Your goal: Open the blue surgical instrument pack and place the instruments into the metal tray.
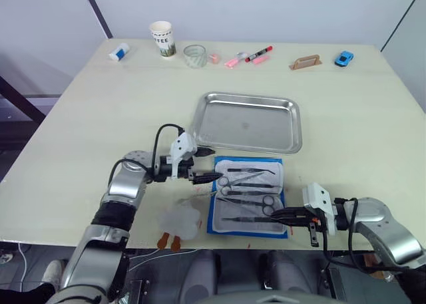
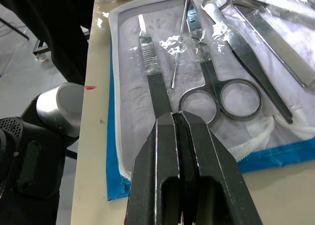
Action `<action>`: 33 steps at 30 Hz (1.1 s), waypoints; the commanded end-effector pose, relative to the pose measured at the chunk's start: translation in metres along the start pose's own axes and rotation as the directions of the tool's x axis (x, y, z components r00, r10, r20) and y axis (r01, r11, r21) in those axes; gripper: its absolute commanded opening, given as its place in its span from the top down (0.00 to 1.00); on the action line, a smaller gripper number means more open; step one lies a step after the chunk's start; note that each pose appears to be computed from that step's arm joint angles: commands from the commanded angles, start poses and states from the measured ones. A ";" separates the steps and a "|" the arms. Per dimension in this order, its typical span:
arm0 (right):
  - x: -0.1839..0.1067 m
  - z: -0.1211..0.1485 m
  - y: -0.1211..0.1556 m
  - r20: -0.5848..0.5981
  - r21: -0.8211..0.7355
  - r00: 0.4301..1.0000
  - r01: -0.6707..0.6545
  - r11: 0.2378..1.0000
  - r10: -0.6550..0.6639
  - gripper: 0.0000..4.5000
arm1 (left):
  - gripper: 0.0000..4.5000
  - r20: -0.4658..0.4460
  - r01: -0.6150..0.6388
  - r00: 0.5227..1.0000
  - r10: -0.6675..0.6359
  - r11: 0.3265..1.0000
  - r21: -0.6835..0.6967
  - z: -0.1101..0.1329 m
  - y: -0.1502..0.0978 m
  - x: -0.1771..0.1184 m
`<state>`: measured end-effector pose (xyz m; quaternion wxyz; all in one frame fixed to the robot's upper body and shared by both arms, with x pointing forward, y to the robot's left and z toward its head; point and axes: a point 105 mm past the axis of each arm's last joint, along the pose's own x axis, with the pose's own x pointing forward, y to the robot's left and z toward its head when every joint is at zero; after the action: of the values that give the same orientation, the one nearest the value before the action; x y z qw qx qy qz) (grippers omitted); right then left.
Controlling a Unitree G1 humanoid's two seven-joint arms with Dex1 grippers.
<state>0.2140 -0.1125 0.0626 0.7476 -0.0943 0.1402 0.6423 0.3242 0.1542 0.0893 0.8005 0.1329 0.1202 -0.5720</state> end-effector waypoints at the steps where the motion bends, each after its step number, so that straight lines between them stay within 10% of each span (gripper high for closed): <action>1: -0.007 0.016 0.001 0.061 -0.044 0.998 0.000 0.999 0.003 1.00 | 0.00 0.035 0.030 0.999 -0.031 0.999 0.041 0.013 -0.003 -0.013; 5: -0.019 0.035 0.004 0.136 -0.058 0.991 0.000 0.998 0.008 0.80 | 0.00 0.094 0.071 0.993 -0.074 0.997 0.040 0.022 -0.011 -0.025; 12: -0.044 0.054 0.010 0.154 -0.062 0.988 -0.011 0.998 0.020 0.04 | 0.00 0.105 0.122 0.986 -0.130 0.989 0.081 0.028 -0.023 -0.047; 33: -0.033 0.050 -0.028 0.109 -0.281 0.991 0.108 0.954 -0.080 0.02 | 0.00 0.044 0.393 0.907 -0.418 0.881 0.264 0.067 -0.068 -0.077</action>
<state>0.2413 -0.1359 0.1136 0.7688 -0.1670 0.0210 0.6170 0.2468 0.1802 0.1637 0.6742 0.1646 0.0443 -0.7186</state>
